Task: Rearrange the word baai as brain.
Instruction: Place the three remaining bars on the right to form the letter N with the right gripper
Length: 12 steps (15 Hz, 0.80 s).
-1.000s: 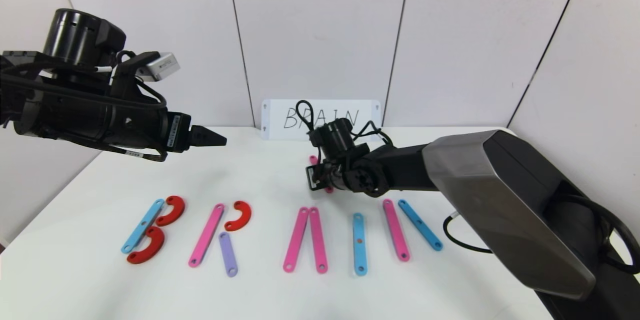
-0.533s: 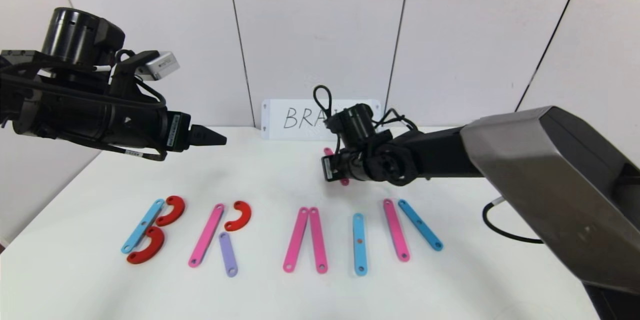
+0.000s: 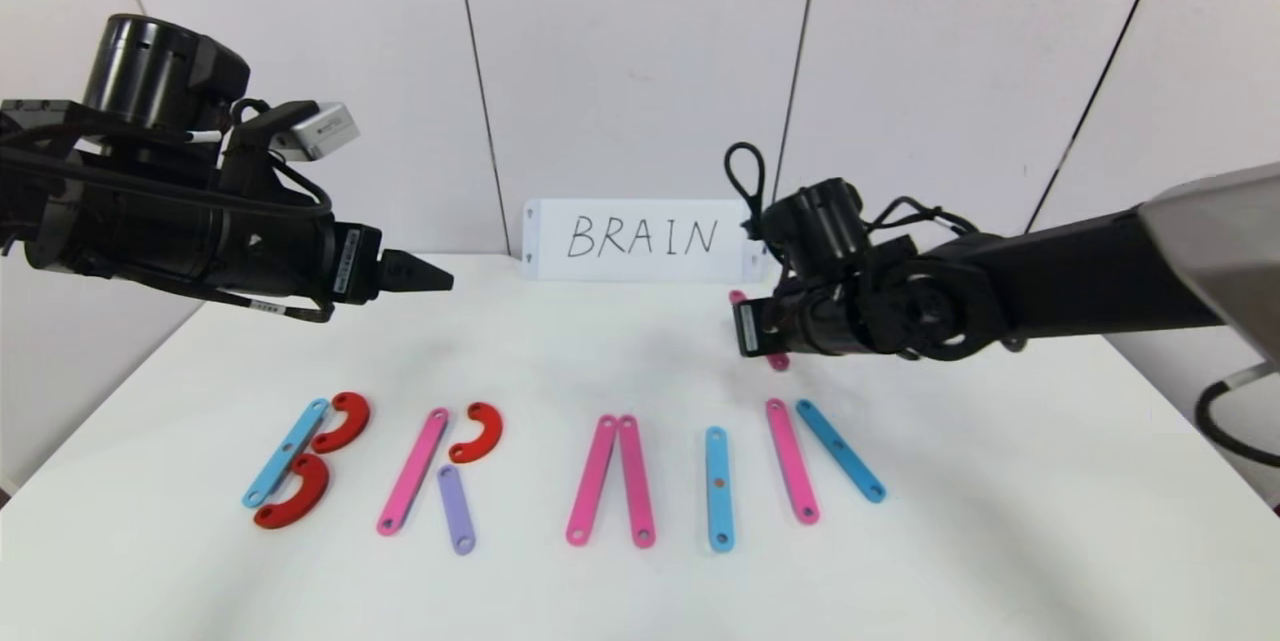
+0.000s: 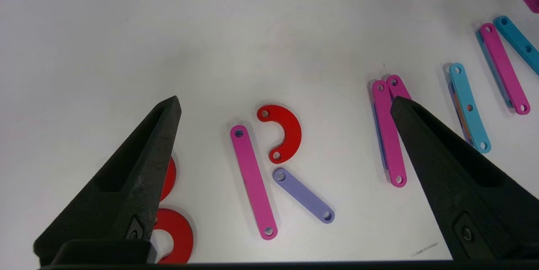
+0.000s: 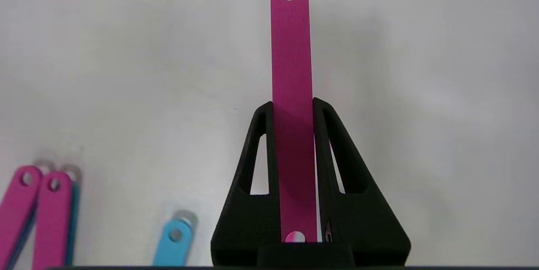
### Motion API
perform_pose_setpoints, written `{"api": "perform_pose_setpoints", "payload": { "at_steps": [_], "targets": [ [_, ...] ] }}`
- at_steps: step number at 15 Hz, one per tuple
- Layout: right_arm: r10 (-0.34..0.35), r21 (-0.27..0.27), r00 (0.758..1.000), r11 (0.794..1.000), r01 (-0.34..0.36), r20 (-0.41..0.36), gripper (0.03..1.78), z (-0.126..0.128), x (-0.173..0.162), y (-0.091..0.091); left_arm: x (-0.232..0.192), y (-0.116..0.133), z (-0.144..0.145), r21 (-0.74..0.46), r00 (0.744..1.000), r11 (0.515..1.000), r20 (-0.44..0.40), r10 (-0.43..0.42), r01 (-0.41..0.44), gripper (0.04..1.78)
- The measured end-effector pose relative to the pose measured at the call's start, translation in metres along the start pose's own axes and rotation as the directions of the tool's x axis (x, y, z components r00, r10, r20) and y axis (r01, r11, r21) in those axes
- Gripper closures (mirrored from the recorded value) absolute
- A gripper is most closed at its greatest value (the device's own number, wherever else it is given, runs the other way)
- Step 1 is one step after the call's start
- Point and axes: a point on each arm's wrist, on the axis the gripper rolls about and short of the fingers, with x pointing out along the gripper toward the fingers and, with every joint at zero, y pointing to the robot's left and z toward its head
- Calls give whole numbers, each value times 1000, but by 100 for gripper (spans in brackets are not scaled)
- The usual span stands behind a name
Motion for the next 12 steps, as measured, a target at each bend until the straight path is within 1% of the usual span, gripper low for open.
{"api": "perform_pose_setpoints", "payload": {
  "at_steps": [2, 4, 6, 9, 11, 12],
  "targets": [
    [-29, 49, 999, 998, 30, -25, 154, -11, -16, -17, -1, 0, 0, 0, 1000, 1000, 2, 0, 0, 8],
    [-60, 107, 996, 992, 66, -59, 154, -24, -28, -32, -1, 0, 0, 0, 1000, 1000, 2, 0, 0, 8],
    [-83, 140, 994, 986, 92, -65, 154, -33, -35, -47, -2, 0, 0, 1, 1000, 1000, 3, 0, 0, 8],
    [-97, 169, 993, 980, 108, -74, 154, -49, -41, -56, -3, -1, 0, 1, 1000, 1000, 6, 0, 0, 8],
    [-104, 177, 990, 977, 120, -100, 154, -60, -41, -59, -3, -1, 0, 3, 1000, 1000, 7, 0, 0, 8],
    [-104, 186, 990, 975, 121, -99, 154, -63, -40, -60, -3, -1, 0, 3, 1000, 1000, 7, 1, -1, 8]
  ]
}}
